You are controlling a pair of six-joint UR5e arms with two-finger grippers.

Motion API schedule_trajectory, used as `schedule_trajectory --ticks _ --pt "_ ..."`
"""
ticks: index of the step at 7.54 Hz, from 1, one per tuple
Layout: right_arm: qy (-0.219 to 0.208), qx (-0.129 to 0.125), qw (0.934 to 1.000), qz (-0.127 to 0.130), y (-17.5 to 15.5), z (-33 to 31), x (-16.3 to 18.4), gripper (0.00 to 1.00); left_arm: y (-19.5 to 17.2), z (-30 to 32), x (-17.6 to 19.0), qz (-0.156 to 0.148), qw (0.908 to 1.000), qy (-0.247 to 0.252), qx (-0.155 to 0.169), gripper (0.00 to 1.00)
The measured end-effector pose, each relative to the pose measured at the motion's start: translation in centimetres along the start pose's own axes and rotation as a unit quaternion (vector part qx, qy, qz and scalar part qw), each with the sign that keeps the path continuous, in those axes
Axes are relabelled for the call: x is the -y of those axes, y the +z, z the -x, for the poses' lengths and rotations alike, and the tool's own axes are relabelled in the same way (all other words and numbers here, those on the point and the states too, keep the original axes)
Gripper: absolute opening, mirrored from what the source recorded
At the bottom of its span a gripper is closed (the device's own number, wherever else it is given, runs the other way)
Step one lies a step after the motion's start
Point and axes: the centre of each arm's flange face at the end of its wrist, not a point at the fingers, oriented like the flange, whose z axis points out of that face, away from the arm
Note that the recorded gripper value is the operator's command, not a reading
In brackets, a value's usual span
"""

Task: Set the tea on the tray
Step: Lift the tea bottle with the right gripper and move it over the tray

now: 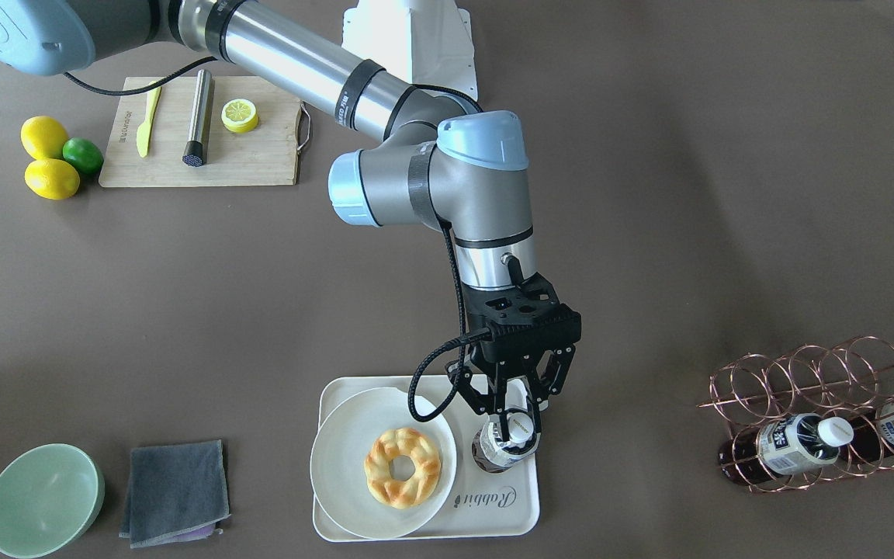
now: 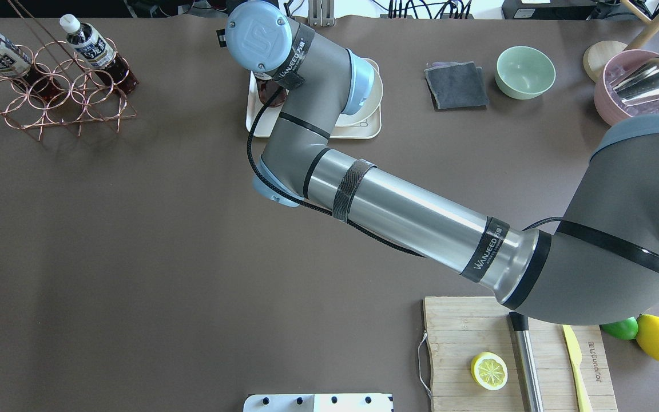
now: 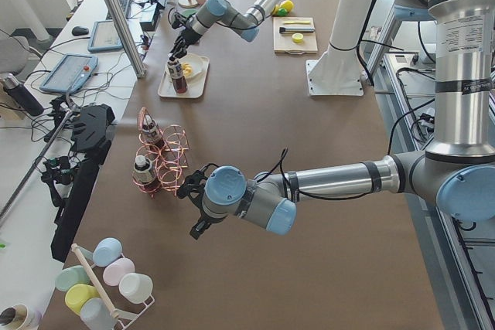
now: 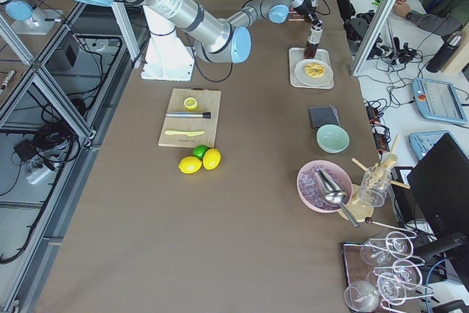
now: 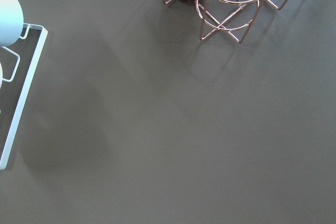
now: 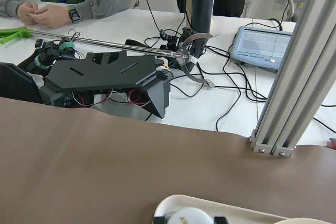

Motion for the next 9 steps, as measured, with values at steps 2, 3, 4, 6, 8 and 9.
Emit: schedule_trajectory --ticks 2,3,4,6,8,9 --pt "-0.001 0.001 1.0 0.0 0.0 0.0 -0.1 0.99 0.0 0.0 0.0 0.0 1.0 0.0 0.0 0.98" --pt "-0.002 0.001 1.0 0.0 0.0 0.1 -0.1 1.0 0.0 0.0 0.0 0.0 1.0 0.0 0.0 0.98" --pt "-0.002 0.0 1.0 -0.001 0.0 0.1 -0.1 1.0 0.0 0.0 0.0 -0.001 1.0 0.0 0.0 0.98" --pt "-0.001 0.002 1.0 -0.003 -0.2 0.2 0.1 1.0 0.0 0.0 0.1 -0.001 1.0 0.001 -0.001 0.98" --pt "0.006 0.015 0.9999 -0.006 -1.2 0.2 1.6 1.0 -0.1 -0.1 0.2 -0.002 1.0 0.002 0.0 0.98" --pt "0.013 0.034 0.9993 -0.002 -2.5 0.0 3.2 0.99 -0.2 -0.2 0.3 -0.003 1.0 0.004 0.0 0.98"
